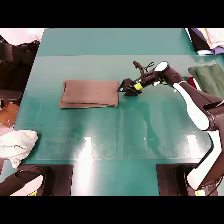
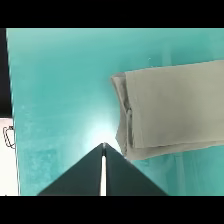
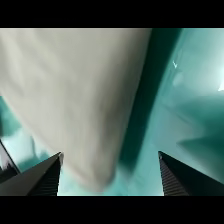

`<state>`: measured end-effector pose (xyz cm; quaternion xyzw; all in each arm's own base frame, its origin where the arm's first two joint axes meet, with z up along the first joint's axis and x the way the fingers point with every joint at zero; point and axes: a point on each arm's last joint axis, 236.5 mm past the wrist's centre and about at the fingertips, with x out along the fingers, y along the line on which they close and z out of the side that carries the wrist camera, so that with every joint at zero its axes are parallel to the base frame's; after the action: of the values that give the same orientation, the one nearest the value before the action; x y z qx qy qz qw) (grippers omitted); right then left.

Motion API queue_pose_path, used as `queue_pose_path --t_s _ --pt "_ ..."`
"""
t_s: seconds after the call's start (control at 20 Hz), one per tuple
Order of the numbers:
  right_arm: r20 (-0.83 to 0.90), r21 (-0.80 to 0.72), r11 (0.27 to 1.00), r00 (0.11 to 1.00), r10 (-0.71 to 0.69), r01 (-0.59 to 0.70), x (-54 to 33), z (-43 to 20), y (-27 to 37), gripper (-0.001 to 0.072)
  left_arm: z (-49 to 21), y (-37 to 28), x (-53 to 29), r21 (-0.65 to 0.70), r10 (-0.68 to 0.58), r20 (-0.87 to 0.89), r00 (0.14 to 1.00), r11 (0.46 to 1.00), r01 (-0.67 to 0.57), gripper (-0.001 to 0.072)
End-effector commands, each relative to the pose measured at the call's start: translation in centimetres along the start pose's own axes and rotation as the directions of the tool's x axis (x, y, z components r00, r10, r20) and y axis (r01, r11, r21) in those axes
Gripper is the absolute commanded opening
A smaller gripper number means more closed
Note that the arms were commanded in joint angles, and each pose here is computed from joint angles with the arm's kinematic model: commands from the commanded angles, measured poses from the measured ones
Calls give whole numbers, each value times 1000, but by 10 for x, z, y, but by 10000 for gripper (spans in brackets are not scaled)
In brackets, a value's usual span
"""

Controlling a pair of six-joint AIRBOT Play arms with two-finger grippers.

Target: Fold the shirts.

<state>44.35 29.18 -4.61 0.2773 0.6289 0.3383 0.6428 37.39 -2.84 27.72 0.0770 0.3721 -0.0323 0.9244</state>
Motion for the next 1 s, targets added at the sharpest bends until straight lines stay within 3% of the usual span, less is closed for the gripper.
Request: queue_pose_path --t_s 0.0,0.35,0.4,0.5,0.55,0.8,0.95 --pt "97 54 998 995 18 -23 22 13 7 678 0 0 0 0 1 0 1000 1000 -1 36" --pt "225 -33 999 974 -11 19 74 21 46 673 -1 0 0 0 0 -5 1000 1000 0 36" --pt "239 -44 999 971 -11 23 79 22 51 590 -2 0 0 0 0 -9 1000 1000 0 35" --pt "242 -64 997 970 -14 31 86 18 56 96 -4 0 0 0 0 -16 1000 1000 0 35" --pt "243 -73 997 970 -16 35 86 18 56 16 -5 0 0 0 0 -21 1000 1000 0 35" --pt "328 -142 988 945 -4 54 21 49 60 11 -7 0 0 0 -1 -29 1000 1000 1 35" --pt "445 -181 968 892 -80 177 -77 76 44 11 -4 -1 0 -4 -5 -18 1000 1000 5 35"
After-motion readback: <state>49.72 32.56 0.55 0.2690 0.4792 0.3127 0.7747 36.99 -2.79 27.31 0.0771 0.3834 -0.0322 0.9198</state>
